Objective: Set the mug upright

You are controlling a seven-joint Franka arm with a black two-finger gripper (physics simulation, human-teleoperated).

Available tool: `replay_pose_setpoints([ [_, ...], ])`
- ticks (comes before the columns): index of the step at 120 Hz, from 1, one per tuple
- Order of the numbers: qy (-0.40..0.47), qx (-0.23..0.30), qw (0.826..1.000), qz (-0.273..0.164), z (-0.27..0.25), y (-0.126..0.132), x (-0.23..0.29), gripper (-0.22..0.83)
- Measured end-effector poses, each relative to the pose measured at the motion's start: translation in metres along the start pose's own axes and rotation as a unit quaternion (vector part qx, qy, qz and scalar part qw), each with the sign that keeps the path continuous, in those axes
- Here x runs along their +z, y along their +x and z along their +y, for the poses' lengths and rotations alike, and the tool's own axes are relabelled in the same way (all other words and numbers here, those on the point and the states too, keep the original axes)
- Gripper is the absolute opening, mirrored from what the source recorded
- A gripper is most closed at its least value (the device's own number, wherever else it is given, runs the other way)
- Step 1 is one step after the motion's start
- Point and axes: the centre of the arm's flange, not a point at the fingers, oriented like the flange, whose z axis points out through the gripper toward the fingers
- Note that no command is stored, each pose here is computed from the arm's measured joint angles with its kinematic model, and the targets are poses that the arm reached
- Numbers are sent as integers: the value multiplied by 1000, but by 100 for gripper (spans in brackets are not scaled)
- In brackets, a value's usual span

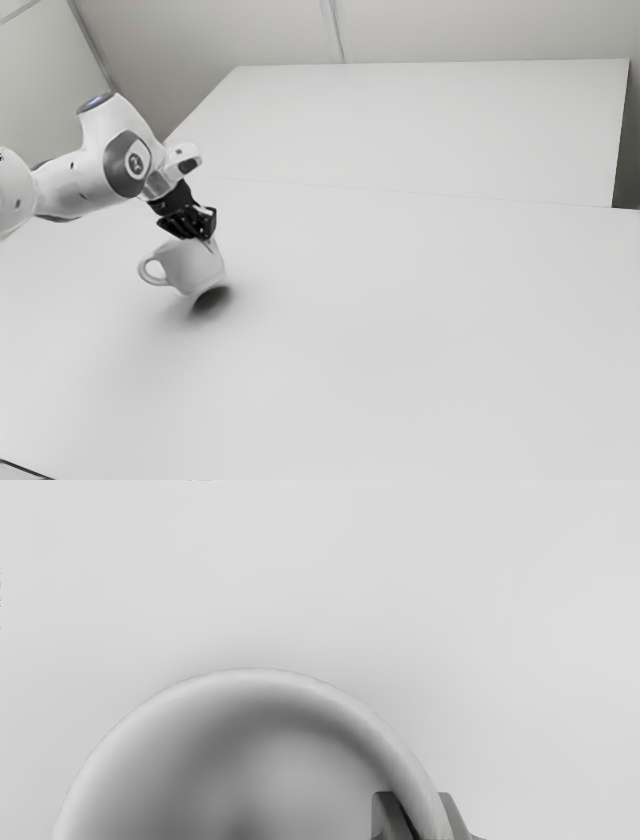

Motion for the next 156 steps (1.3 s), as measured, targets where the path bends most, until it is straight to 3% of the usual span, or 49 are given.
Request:
replay_pose_setpoints([
  [36,14,-49,998,40,37,7,29,-13],
  [63,21,-89,995,47,37,13,54,-14],
  [84,31,-87,994,60,44,16,43,24],
  [100,47,-72,993,77,48,20,19,41],
  [128,72,-61,994,62,48,14,-14,55],
  [156,128,-31,990,51,59,25,-97,59],
])
